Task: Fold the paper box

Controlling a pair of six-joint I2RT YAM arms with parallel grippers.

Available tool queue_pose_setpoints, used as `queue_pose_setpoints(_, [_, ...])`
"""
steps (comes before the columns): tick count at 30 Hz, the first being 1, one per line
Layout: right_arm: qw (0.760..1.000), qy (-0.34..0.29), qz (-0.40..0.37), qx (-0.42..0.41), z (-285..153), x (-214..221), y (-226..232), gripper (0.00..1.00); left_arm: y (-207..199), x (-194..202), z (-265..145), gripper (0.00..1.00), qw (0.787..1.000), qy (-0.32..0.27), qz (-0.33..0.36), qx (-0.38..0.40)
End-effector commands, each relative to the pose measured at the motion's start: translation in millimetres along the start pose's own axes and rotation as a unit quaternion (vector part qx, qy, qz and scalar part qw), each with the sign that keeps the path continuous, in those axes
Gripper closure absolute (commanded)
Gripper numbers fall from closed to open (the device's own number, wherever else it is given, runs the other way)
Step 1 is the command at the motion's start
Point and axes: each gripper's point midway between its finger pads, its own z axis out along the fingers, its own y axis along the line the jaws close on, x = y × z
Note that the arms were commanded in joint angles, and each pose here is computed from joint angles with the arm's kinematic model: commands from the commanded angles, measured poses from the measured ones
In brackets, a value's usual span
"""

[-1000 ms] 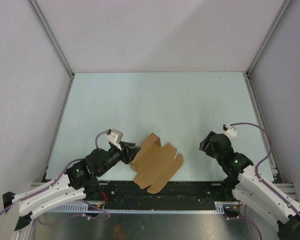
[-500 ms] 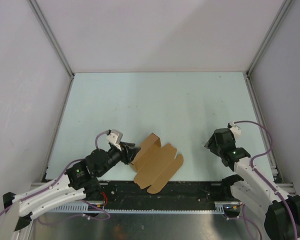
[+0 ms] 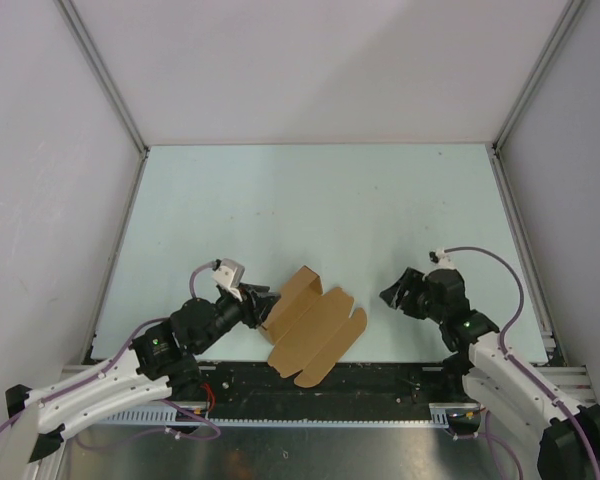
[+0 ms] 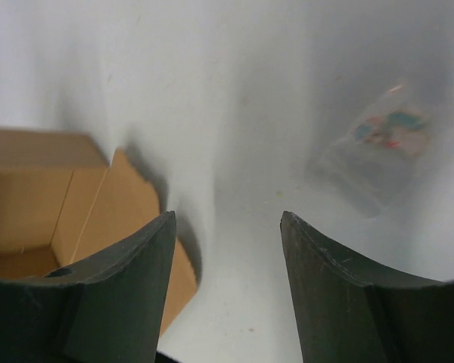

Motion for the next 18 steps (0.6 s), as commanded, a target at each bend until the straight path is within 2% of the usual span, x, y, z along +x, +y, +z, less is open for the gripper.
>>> queue_pose_setpoints(1, [0.992,0.029,-0.031,-0.123,-4,19,40,0.37,-1,1,1,0.57,1.000,-0.005,-0.014,0.000])
queue_pose_setpoints(2, [0.989,0.020,-0.035,-0.139,-3,15,47,0.37,-1,0,1,0.57,1.000,-0.006,-0.014,0.001])
queue_pose_setpoints(9, [0.983,0.070,-0.071,-0.153,8,44,55,0.38,-1,1,0,0.57,1.000,-0.006,-0.017,0.002])
queue_pose_setpoints(18, [0.976,0.118,-0.091,-0.160,17,73,54,0.46,-2,-3,-1,0.57,1.000,-0.013,-0.018,0.006])
